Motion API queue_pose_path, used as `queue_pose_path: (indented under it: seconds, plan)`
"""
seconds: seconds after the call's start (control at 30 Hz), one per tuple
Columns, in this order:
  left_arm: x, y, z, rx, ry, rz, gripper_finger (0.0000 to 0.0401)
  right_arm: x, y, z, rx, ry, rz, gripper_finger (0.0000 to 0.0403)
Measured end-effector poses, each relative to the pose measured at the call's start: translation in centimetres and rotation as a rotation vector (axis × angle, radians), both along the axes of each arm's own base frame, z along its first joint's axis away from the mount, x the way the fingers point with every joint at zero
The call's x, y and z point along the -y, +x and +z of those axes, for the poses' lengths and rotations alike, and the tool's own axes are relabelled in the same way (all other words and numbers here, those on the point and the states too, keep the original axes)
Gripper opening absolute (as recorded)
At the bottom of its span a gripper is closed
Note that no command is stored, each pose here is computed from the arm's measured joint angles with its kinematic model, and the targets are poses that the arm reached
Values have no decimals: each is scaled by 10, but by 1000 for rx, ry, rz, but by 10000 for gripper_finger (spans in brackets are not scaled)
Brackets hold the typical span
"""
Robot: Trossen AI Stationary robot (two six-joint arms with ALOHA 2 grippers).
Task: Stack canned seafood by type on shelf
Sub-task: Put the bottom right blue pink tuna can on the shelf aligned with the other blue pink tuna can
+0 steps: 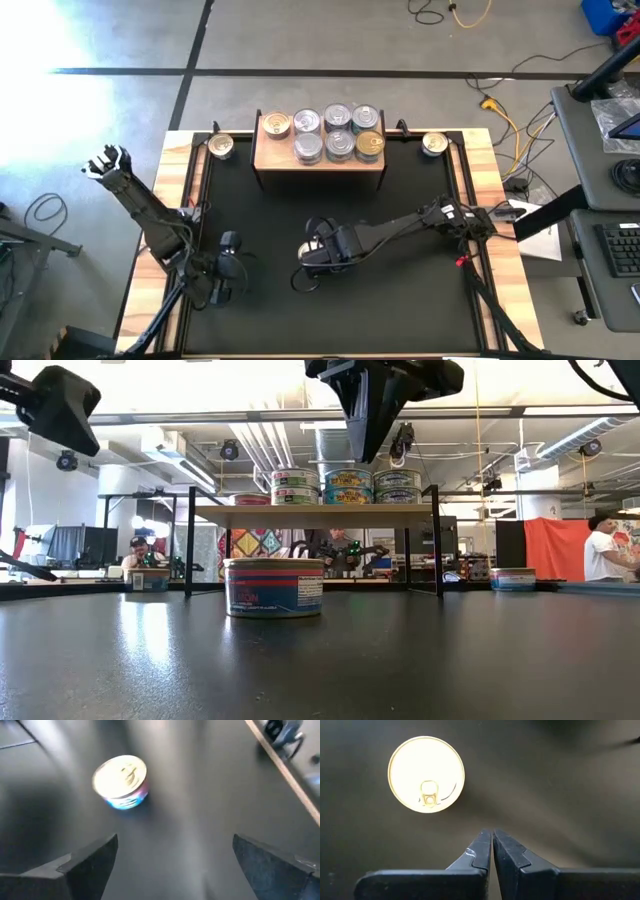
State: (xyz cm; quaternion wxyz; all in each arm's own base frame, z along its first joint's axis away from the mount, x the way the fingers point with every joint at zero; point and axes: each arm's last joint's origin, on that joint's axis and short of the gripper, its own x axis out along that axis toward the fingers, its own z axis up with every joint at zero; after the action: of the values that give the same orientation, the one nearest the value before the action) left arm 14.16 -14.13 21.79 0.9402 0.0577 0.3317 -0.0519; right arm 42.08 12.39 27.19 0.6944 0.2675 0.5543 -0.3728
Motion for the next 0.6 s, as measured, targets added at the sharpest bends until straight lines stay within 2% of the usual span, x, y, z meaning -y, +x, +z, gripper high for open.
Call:
queue_pose_path:
  seconds: [0.13,0.2,0.43,0.6]
  plan:
    - [-1,3,2,-28,80,-36,378,2,1,0,-6,-3,21,13]
    - [-5,5,3,-39,83,-46,378,3,1,0,-9,-5,33,13]
    - [-23,20,-3,-134,-49,-29,396,0,0,0,-11,-16,62,13]
    - [-30,32,-11,-162,-130,-107,399,-8,-2,0,-12,-15,83,13]
